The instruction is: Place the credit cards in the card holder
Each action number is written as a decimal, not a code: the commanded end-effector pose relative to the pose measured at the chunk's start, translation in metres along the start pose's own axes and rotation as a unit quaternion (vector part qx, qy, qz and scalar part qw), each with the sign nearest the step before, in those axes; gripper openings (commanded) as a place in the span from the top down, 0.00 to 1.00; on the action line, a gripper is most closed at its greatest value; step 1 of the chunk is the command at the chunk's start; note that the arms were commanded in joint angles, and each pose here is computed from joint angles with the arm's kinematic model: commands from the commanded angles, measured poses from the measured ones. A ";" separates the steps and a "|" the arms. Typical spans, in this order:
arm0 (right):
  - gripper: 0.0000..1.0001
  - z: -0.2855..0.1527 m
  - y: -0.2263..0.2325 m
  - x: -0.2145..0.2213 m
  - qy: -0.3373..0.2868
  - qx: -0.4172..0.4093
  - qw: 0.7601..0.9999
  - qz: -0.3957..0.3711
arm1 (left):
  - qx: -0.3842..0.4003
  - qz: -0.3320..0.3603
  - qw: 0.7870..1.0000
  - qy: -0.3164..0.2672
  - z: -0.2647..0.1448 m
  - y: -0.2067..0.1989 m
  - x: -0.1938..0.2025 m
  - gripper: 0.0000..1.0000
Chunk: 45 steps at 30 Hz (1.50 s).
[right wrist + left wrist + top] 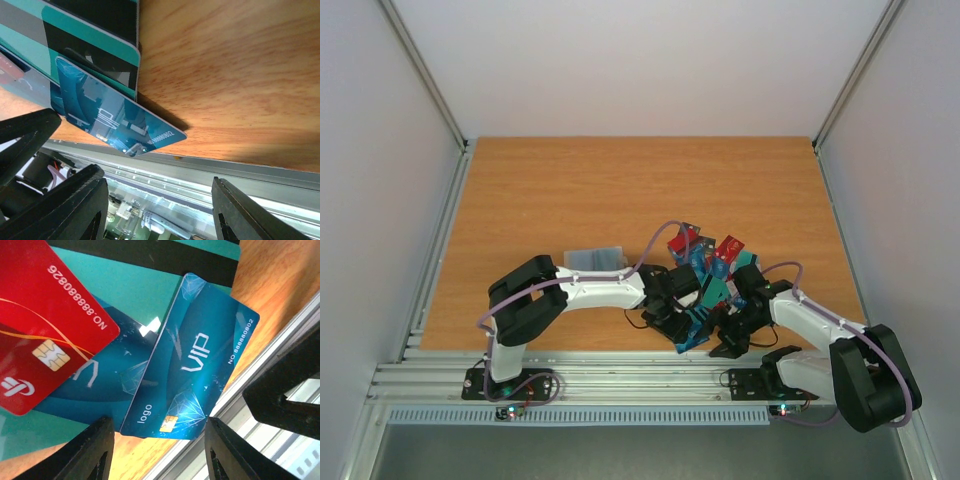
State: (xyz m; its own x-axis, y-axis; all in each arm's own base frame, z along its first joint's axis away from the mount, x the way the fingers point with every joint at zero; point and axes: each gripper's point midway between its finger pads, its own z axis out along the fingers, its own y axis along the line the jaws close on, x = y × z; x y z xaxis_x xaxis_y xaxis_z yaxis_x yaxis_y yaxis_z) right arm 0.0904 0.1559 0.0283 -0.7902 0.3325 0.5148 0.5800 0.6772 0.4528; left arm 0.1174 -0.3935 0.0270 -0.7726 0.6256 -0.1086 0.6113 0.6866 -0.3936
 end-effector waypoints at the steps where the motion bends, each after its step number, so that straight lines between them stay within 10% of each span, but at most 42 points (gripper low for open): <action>1: 0.42 -0.002 0.007 -0.003 -0.006 0.002 1.000 -0.004 | 0.030 0.014 0.999 0.000 0.004 -0.013 -0.002 0.48; 24: 0.43 0.016 0.002 -0.010 0.004 -0.008 1.000 0.008 | 0.146 -0.002 0.989 0.023 0.016 -0.051 0.008 0.49; 35: 0.43 0.015 0.000 -0.010 -0.009 -0.007 1.000 0.002 | 0.026 0.020 0.998 -0.061 -0.029 -0.022 -0.013 0.49; 45: 0.43 0.023 0.002 -0.011 -0.041 -0.007 0.999 -0.015 | 0.043 0.023 0.998 -0.031 0.012 -0.014 -0.005 0.50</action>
State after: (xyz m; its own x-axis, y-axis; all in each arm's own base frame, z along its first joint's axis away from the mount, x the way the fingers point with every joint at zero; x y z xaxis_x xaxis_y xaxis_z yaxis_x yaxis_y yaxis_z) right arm 0.0935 0.1694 0.0188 -0.8176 0.3273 0.4737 0.5529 0.6759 0.4872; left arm 0.1086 -0.4060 0.0433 -0.7648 0.6197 -0.1763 0.6196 0.6322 -0.4653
